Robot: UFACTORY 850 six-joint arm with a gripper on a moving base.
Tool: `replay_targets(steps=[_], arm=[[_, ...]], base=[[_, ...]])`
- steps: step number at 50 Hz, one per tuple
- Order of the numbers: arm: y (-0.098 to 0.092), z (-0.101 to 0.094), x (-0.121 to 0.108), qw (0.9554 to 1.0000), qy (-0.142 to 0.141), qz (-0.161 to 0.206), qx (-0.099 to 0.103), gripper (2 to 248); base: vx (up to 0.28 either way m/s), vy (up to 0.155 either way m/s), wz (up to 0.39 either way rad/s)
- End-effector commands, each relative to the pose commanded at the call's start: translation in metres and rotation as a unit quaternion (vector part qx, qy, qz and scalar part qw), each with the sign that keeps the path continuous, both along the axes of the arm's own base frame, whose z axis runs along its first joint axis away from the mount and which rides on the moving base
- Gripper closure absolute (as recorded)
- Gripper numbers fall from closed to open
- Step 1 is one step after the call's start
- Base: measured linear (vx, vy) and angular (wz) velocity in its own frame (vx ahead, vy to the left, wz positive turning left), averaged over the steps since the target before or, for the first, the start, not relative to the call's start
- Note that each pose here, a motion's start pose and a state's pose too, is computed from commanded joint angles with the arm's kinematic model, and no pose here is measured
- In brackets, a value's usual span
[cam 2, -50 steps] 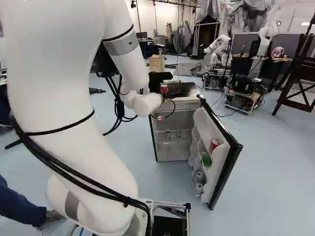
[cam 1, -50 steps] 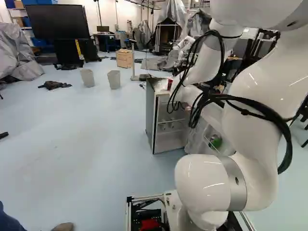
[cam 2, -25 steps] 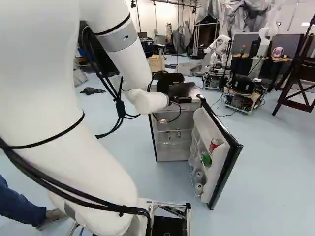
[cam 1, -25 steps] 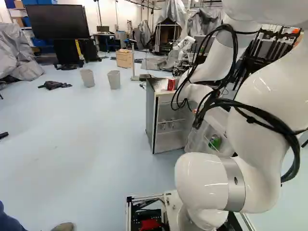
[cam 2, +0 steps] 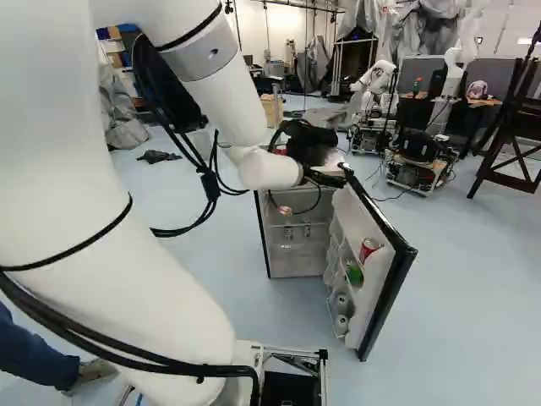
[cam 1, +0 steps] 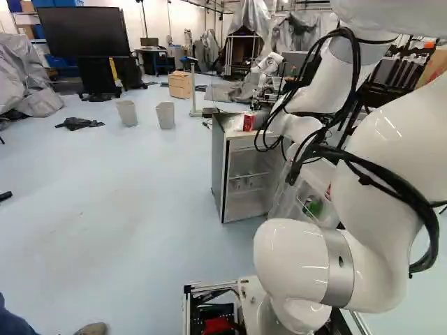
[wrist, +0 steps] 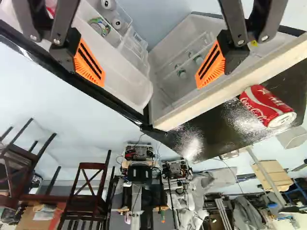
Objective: Grab a drink from the fridge
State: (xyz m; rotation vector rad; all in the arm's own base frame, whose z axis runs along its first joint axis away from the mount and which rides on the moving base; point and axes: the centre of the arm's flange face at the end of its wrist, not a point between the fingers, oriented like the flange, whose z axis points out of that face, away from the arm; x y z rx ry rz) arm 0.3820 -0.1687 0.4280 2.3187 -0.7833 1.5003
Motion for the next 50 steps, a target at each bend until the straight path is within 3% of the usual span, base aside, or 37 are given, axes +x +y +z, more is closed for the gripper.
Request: replay_targets(steps=[13, 25, 50], arm=[[-0.019, 0.010, -0.003, 0.9995, -0.001, -0.028, 0.013, 3], [-0.035, 0.017, -0.004, 0.9977, 0.007, -0.055, 0.040, 3], [-0.068, 0.033, -0.007, 0.9885, 0.020, -0.107, 0.105, 3]], base=[[0.000, 0.000, 0.000], [0.000, 0.000, 0.000], [0.000, 0.000, 0.000]])
